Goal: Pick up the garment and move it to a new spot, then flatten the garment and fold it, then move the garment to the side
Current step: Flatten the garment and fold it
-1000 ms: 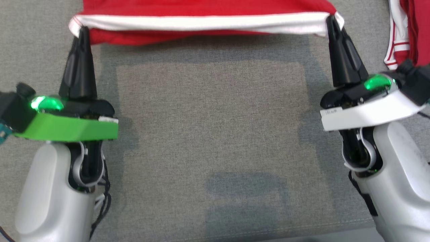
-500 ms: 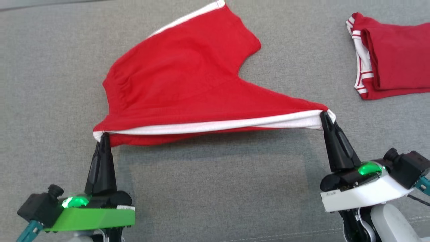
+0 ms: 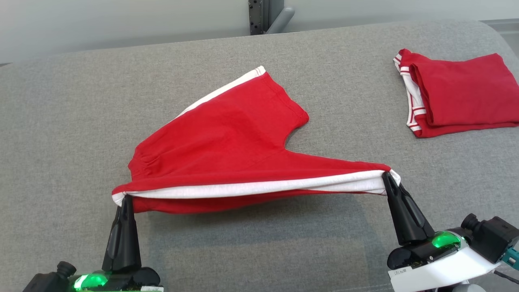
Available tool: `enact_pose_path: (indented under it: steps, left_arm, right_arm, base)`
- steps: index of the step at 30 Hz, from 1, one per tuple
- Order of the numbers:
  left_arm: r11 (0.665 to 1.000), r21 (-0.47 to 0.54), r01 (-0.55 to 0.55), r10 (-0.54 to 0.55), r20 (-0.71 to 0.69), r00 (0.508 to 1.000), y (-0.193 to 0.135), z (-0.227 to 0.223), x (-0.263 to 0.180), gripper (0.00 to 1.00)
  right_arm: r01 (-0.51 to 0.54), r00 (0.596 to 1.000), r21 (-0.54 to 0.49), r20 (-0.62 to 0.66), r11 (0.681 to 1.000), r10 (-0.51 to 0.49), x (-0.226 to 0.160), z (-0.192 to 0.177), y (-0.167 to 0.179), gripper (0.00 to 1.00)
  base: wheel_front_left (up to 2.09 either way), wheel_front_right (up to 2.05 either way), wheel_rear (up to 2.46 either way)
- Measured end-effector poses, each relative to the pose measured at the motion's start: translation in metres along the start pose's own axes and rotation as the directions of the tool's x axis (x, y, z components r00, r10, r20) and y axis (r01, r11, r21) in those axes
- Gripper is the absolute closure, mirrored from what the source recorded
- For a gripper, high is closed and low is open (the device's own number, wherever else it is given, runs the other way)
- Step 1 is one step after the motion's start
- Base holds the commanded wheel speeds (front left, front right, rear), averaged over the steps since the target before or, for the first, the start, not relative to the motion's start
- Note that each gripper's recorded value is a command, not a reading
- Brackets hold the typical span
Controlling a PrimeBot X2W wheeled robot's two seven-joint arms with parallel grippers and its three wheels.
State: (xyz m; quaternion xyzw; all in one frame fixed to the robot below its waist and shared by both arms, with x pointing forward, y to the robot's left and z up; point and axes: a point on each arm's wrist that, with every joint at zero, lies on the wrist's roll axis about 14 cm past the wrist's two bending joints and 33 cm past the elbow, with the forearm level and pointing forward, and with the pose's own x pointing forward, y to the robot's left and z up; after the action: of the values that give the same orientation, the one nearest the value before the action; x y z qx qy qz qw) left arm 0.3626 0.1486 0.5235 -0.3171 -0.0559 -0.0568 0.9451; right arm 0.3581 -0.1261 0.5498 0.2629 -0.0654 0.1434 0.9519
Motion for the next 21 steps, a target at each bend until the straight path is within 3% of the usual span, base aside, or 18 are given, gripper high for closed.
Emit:
enact_pose_path:
  steps: [11,21]
  left_arm:
    - [0.998,-0.033,-0.048,0.046,-0.062,0.997,0.008,-0.019,-0.018,1.00]
    - [0.992,-0.055,-0.118,0.115,-0.051,0.992,0.034,-0.023,0.015,1.00]
  right_arm:
    - [-0.006,0.999,-0.002,-0.036,1.000,0.005,0.008,-0.009,-0.003,1.00]
    - [-0.053,0.997,-0.054,-0.066,0.997,0.050,0.075,-0.018,-0.014,1.00]
  base:
    - [0.00,0.00,0.00]
    - [0.00,0.00,0.00]
